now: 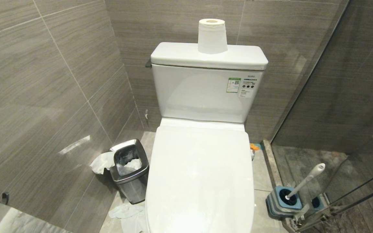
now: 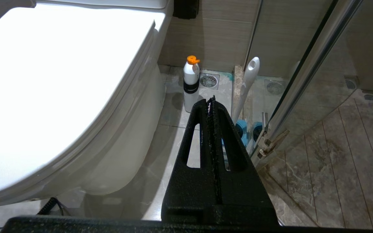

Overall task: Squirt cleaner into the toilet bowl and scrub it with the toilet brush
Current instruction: Use the left hand to lift the toilet lid slightly

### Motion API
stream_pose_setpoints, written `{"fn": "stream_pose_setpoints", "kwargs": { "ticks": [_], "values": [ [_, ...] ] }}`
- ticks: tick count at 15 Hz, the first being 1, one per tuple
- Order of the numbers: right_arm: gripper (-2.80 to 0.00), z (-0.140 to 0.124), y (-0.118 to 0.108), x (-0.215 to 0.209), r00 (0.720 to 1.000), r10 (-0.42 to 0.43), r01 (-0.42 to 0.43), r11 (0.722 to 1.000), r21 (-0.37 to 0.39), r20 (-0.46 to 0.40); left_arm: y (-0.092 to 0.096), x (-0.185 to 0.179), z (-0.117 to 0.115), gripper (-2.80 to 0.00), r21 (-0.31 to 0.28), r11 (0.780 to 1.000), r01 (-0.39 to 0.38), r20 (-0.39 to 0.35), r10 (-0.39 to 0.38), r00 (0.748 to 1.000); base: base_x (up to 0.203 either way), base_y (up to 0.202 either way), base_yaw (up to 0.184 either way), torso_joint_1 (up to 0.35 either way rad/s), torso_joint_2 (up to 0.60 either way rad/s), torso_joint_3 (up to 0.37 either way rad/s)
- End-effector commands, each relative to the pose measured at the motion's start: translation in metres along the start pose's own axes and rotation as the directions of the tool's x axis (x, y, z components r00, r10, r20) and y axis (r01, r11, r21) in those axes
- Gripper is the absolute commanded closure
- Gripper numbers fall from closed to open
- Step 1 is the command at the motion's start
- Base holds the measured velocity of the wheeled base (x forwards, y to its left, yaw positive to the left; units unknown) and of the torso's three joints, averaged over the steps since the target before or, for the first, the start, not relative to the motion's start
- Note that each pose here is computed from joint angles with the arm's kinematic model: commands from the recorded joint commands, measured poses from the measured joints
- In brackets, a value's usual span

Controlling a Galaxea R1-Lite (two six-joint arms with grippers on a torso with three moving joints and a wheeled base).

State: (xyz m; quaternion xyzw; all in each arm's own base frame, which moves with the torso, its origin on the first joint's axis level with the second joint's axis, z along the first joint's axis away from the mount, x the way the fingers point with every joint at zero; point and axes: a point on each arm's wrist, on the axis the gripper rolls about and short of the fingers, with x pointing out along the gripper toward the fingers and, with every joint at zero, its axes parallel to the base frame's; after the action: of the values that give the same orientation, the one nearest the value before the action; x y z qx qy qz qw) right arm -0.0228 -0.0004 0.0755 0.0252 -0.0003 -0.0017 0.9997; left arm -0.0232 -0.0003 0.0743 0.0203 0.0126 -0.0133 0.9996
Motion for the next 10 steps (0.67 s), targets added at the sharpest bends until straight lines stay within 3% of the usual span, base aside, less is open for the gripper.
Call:
{"fn": "stream_pose_setpoints", "kwargs": {
  "ticks": [1,3,8,10],
  "values": [
    [0.00,0.0000,0.0000,0.0000,1.000,0.000,0.000,1.000,0.000,0.000,-0.0003,0.0000,-0.0001,0.00,0.068,0.998,0.012,0.002,-0.012,1.000,0.000,0.000,0.000,0.000,0.00,0.000],
    [0.00,0.0000,0.0000,0.0000,1.000,0.000,0.000,1.000,0.000,0.000,-0.0011,0.0000,0.0000,0.00,0.201,0.979,0.045,0.004,-0.047,0.999,0.000,0.000,0.000,0.000,0.00,0.000],
    [0.00,0.0000,0.0000,0.0000,1.000,0.002,-0.002,1.000,-0.004,-0.001,-0.0012,0.0003,-0.0008,0.00,0.112,0.992,0.050,0.002,-0.050,0.999,0.000,0.000,0.000,0.000,0.00,0.000],
    [0.00,-0.0004,0.0004,0.0000,1.000,0.021,-0.021,0.997,-0.072,-0.005,-0.0012,0.0003,-0.0008,0.00,0.115,0.992,0.050,0.002,-0.050,0.999,0.000,0.000,0.000,0.000,0.00,0.000]
  ]
}}
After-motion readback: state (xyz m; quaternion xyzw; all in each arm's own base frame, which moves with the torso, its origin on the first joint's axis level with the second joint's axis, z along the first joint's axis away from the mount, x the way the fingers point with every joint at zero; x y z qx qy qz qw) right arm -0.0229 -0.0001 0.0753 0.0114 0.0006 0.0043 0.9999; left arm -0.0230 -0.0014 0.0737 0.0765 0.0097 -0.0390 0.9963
